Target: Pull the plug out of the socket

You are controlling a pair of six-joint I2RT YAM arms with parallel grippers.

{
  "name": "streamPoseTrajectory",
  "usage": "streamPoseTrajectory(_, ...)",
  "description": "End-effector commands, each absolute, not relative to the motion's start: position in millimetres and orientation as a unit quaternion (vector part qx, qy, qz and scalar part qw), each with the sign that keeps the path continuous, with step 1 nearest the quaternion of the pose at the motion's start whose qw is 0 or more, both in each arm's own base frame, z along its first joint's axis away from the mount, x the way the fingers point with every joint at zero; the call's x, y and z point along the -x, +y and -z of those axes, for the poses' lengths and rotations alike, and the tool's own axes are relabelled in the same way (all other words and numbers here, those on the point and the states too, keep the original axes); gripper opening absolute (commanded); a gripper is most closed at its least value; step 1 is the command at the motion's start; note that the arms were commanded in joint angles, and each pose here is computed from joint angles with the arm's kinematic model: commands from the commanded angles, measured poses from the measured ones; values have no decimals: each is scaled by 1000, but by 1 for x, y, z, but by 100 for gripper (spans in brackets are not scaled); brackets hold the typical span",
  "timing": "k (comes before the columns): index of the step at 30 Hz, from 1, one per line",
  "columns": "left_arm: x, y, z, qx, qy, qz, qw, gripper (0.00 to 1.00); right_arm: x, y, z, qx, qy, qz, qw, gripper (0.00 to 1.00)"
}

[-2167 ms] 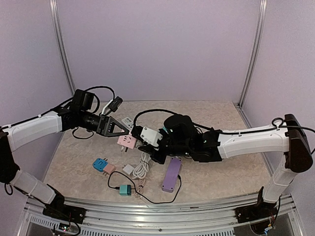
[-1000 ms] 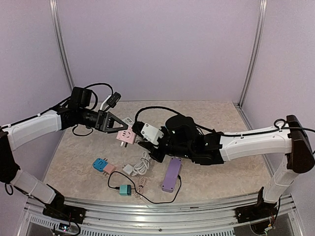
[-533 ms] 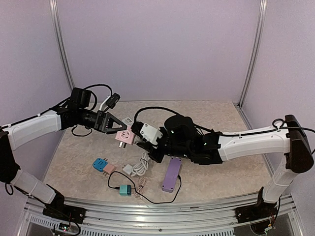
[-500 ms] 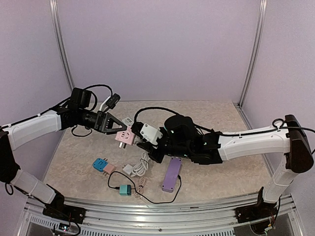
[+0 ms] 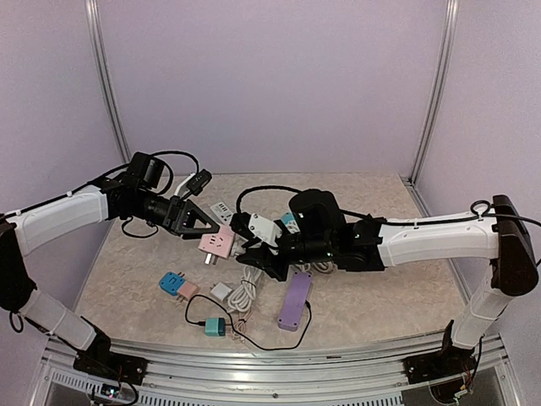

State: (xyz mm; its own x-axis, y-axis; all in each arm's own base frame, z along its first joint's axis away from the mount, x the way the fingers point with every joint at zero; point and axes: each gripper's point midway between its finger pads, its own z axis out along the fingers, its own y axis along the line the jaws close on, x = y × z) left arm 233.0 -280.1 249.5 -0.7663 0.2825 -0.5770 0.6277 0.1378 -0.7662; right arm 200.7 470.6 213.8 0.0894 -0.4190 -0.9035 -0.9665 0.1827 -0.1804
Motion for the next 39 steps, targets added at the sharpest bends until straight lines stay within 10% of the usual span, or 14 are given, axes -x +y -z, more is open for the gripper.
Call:
streamPoseTrajectory(1, -233, -283, -274, -366, 697, 584, 199, 0, -178, 475, -259, 569, 565, -360, 477, 0)
streamPoseTrajectory(23, -275, -257, -262, -286, 739, 570, 217, 0, -206, 467, -246, 521, 619, -164, 564, 0)
streamPoseTrajectory(39, -241, -272, -278, -344, 690, 606, 195, 0, -175, 468, -266, 558, 568, -347, 496, 0)
